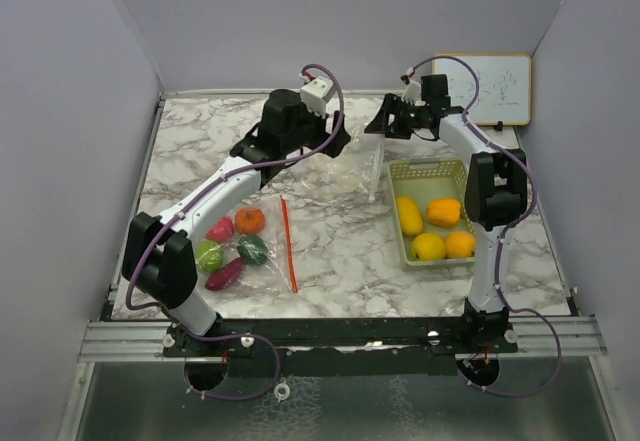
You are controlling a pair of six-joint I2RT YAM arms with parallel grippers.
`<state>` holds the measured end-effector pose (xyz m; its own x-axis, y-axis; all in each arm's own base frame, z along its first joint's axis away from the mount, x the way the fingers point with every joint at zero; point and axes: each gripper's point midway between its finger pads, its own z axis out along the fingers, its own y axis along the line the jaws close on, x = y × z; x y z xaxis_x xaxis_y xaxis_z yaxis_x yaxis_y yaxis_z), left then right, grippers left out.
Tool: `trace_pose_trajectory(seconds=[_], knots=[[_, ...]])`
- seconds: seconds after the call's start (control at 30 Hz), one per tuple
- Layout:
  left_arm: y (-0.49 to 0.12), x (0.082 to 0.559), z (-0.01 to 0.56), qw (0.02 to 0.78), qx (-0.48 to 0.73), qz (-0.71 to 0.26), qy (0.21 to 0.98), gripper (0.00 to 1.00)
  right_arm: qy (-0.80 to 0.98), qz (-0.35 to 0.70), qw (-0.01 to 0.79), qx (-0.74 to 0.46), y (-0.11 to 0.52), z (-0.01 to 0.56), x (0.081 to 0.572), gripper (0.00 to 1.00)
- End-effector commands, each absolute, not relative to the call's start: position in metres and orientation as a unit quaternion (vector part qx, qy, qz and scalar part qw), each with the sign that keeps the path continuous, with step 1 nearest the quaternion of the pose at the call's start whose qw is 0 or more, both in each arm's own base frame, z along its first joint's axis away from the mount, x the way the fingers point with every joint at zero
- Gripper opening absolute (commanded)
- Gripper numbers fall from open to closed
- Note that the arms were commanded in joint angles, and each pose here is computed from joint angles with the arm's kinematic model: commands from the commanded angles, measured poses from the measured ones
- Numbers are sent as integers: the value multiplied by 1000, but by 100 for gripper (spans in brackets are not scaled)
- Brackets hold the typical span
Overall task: Place the food in the zip-top bag and seal the zipper
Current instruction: Pick up the zipper food storage bag at the center of the board.
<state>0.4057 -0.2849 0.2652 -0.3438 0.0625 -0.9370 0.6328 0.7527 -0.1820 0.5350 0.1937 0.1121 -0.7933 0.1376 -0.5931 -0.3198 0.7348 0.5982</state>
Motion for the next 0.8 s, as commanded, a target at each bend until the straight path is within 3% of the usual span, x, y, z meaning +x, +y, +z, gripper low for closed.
trace_pose_trajectory(seconds=[0.0,0.1,0.23,0.77], knots=[[-328,399,283,541,291,-304,728,75,840,440,311,-67,214,139,533,54],[-340,401,267,534,303,-297,732,74,836,452,304,-59,216,147,527,22],[-350,405,247,528,308,-289,737,74,832,458,310,-51,216,171,519,3],[-383,406,194,541,294,-197,763,76,838,440,320,-37,229,226,476,2]])
